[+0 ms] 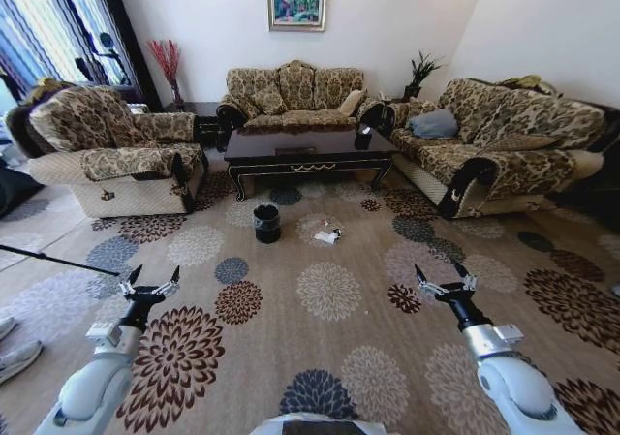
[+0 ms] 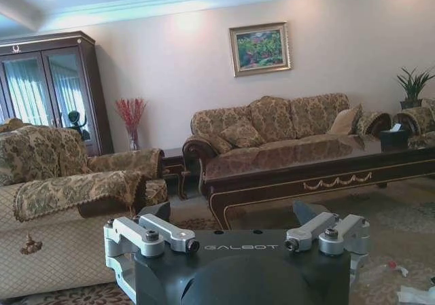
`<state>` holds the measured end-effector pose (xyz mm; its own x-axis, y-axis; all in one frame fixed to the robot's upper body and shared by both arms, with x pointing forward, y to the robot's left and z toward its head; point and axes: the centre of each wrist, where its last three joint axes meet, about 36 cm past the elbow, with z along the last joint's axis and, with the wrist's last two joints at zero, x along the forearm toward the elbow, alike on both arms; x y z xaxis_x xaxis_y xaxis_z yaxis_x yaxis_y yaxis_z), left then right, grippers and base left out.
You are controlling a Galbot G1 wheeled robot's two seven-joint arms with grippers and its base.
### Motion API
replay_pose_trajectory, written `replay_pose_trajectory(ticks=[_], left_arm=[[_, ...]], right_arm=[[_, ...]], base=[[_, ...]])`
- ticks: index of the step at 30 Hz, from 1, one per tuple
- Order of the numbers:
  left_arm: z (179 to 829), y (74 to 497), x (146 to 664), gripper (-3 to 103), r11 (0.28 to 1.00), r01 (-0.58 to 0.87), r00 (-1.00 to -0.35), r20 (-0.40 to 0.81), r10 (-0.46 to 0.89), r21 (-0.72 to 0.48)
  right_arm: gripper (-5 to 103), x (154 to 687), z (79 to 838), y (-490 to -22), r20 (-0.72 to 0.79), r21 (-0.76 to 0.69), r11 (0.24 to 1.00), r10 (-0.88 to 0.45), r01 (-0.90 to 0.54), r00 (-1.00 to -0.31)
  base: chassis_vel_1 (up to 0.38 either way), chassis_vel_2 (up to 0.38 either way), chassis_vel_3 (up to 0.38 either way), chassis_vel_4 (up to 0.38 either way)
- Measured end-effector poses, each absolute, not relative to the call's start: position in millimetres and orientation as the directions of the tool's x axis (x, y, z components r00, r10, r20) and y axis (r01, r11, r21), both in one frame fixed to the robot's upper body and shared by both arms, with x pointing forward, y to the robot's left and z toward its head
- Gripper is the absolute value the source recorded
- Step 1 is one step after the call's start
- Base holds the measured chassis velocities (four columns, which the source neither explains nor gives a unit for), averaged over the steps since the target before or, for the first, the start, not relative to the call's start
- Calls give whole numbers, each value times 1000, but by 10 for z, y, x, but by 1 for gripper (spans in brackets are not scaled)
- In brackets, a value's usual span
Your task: Move to the front of the table and pick up the trash from the floor, then place it into the trash bin.
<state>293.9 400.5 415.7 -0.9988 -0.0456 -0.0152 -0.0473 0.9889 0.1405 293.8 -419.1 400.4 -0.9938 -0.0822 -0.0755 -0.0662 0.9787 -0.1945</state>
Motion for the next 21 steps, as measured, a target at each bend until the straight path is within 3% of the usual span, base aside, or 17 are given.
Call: replay_pose_trajectory(ticks=[21], left_arm=[[4252, 4075, 2900, 100, 985, -96, -995, -29, -93, 141]], right_arm=[[100, 2973, 3902, -4042, -89, -158, 986, -73, -59, -993]], base=[[0, 0, 0, 0]])
